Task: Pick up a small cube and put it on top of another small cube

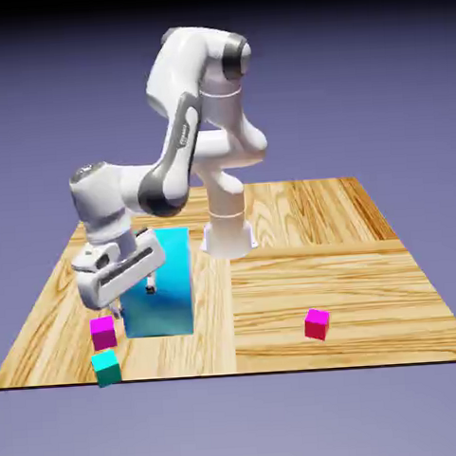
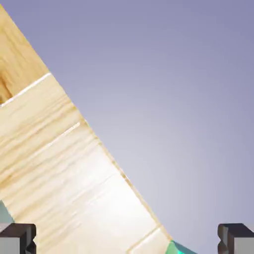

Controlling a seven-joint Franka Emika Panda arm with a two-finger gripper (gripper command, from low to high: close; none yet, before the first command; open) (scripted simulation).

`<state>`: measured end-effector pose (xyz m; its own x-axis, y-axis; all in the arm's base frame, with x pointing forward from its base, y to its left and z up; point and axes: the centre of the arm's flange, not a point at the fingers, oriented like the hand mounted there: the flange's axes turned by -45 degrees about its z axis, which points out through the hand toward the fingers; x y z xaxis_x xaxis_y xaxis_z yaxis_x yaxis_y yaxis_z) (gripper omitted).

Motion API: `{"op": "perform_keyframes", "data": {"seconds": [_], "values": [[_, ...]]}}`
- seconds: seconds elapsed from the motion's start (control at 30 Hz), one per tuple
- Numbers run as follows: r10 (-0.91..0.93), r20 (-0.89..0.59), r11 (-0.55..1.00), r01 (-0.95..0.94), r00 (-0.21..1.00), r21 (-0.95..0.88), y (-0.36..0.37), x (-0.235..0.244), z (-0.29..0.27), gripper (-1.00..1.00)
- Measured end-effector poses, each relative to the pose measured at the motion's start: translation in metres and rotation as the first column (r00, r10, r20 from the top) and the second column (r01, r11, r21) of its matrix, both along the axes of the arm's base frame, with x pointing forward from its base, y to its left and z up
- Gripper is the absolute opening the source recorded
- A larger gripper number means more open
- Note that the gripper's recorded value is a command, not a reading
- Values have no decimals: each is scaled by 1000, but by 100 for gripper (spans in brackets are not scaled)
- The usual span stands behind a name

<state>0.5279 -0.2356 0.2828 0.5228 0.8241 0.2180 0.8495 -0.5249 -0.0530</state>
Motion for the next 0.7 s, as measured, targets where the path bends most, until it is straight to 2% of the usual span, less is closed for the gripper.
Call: {"op": "perform_keyframes", "data": {"seconds": [0.37, 0.7], "values": [[335, -5, 941, -334, 942, 61, -54, 11, -43, 0], [633, 55, 765, -635, 772, 105, -89, 22, -75, 0]]}}
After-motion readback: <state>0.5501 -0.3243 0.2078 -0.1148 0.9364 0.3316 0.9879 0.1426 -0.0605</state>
